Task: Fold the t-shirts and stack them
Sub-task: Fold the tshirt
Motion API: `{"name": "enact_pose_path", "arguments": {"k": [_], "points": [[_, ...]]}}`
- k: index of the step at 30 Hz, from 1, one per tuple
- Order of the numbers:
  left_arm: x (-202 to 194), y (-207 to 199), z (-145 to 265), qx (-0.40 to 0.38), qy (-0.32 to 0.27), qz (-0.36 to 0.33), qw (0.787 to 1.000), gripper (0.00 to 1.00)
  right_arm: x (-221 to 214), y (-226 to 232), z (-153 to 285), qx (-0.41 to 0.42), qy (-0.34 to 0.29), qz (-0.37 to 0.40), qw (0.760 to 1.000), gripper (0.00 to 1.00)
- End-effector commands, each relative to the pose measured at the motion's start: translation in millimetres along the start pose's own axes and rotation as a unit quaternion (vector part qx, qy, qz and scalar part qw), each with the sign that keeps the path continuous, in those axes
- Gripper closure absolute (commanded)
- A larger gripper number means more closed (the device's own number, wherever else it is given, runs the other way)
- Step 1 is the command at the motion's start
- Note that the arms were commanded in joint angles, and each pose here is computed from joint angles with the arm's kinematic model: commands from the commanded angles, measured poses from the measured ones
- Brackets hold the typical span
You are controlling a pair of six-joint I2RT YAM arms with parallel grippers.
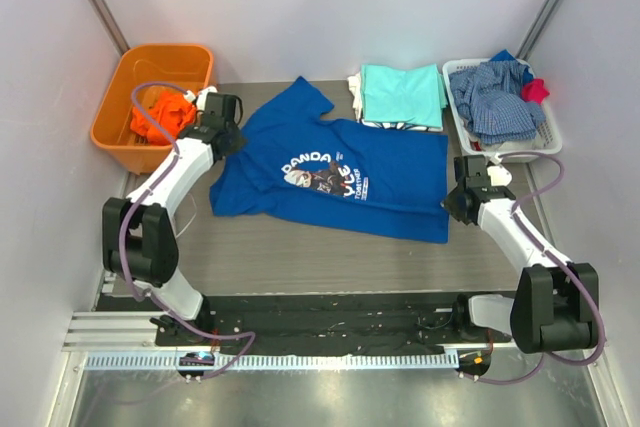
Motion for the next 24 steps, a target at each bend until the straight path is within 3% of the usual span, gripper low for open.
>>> {"name": "enact_pose_path", "arguments": {"k": [1,4,5,6,7,10,13,18,23,24], "points": [[28.9,-8.2,-4.6,-0.007,-0.044,0.006,0.999,1.0,22.8,20.6,1.8,0.022,-0.043,-0.007,0.999,0.99],[31.9,-11.0,-9.0,-0.008,-0.045,0.002,0.999,1.0,24.2,23.6,-2.1,0.021,-0.043,-0.004,0.999,0.99],[31.1,-12.1,-12.8,-0.009,-0.042,-0.001,0.999,0.98,25.1,25.3,-4.1,0.019,-0.042,0.0,0.999,0.93],[30.8,-12.9,-15.9,-0.009,-0.04,-0.005,0.999,0.86,25.7,25.4,-5.7,0.017,-0.041,0.002,0.999,0.85],[35.4,-12.4,-16.1,-0.002,-0.045,-0.009,0.999,0.53,26.9,25.5,-6.2,0.014,-0.042,0.003,0.999,0.63],[48.4,-9.8,-18.8,0.018,-0.056,-0.023,0.998,0.01,37.9,28.5,-1.4,0.017,-0.063,-0.001,0.998,0.27],[70.6,-3.8,-11.3,0.035,-0.079,-0.024,0.996,0.0,52.7,34.6,11.4,0.029,-0.093,0.001,0.995,0.16],[91.9,9.9,31.8,0.038,-0.116,-0.015,0.992,0.0,68.3,50.6,45.8,0.093,-0.111,0.014,0.989,0.14],[50.6,28.6,63.4,0.019,-0.107,0.02,0.994,0.0,49.1,63.2,63.3,0.18,-0.063,0.064,0.98,0.14],[23.4,36.5,56.5,0.025,-0.08,0.032,0.996,0.0,44.7,65.0,65.2,0.188,-0.054,0.072,0.978,0.13]]}}
Point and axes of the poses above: each gripper's point midway between its finger pads, its own z axis back along the fingers, its own y axis along the line the jaws close on, x = y × z, the point moved 4 cm from there along z, back along the fingers, and after that the axes turned 10 degrees about -z, right-handed, at the moved point
